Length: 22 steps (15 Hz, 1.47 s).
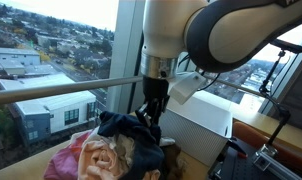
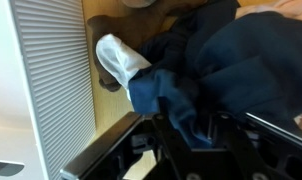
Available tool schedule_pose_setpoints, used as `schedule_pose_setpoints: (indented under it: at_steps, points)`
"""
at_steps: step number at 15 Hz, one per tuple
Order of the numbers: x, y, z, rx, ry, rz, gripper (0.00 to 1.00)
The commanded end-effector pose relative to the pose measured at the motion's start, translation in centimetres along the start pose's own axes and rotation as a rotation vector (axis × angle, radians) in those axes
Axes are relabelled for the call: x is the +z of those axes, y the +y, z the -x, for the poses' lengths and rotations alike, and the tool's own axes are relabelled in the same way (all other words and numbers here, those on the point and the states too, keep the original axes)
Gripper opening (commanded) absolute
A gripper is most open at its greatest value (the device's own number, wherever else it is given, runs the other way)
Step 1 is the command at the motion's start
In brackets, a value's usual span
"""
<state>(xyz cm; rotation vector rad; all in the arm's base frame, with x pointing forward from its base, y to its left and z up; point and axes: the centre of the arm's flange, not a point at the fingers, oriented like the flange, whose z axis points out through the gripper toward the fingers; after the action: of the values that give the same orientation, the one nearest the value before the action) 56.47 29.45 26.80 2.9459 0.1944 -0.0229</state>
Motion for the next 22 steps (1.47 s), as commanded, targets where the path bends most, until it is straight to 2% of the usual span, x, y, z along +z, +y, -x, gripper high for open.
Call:
schedule_pose_setpoints:
  at_steps: [1,2,6,8,9,10,11,20,22]
  points:
    - [-4.4,1.3,1.2,0.027,0.026,-0.038,0.05]
    - [-5.9,1.6,1.3,0.035,0.040,-0.052,0.00]
    - [-10.8,2.7,1.7,0.064,0.095,-0.088,0.00]
    - [-12.0,3.0,2.0,0.075,0.106,-0.092,0.00]
    - [-12.2,3.1,2.2,0.078,0.112,-0.094,0.26]
    - [-12.2,2.9,2.4,0.075,0.115,-0.096,0.27]
    - [-12.0,2.7,2.5,0.070,0.117,-0.098,0.32]
    - [-4.6,-1.3,3.5,-0.020,0.046,-0.127,0.98]
    - [-2.6,-1.9,3.3,-0.048,0.021,-0.151,1.00]
